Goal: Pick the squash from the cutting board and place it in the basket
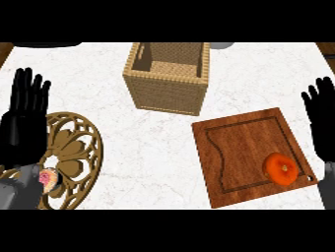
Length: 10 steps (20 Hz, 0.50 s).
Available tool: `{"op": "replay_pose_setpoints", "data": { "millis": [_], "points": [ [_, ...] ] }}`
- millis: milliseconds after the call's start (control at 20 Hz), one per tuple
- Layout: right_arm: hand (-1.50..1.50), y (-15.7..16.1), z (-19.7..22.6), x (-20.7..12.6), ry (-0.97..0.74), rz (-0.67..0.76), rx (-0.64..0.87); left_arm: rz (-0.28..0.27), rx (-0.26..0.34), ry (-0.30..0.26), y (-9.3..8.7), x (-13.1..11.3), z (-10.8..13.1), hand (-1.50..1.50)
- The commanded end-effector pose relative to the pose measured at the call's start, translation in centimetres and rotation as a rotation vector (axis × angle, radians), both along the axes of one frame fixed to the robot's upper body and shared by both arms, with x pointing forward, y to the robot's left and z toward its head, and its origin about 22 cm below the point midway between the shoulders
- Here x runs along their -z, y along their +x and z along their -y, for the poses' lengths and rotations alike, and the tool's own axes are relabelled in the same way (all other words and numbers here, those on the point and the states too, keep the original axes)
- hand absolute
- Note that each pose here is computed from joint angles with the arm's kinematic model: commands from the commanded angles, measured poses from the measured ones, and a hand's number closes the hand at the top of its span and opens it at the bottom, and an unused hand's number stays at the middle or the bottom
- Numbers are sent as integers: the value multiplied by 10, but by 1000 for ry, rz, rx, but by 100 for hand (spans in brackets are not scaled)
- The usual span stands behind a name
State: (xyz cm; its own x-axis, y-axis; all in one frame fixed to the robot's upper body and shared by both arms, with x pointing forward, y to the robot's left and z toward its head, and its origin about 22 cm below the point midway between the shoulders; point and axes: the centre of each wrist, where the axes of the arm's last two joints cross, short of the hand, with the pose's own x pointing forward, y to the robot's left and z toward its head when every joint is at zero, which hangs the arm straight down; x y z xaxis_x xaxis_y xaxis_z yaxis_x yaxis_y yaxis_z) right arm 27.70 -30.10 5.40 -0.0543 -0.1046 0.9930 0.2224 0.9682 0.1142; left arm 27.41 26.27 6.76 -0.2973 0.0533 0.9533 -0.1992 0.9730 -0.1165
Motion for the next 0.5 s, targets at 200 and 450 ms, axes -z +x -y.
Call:
{"op": "replay_pose_setpoints", "data": {
  "millis": [200,450],
  "points": [
    [150,-20,68,-18,-239,57,-117,-135,233,355,-2,1,-19,0],
    [-150,-41,-27,19,-286,365,-413,-174,358,386,-2,12,-7,0]
  ]
}}
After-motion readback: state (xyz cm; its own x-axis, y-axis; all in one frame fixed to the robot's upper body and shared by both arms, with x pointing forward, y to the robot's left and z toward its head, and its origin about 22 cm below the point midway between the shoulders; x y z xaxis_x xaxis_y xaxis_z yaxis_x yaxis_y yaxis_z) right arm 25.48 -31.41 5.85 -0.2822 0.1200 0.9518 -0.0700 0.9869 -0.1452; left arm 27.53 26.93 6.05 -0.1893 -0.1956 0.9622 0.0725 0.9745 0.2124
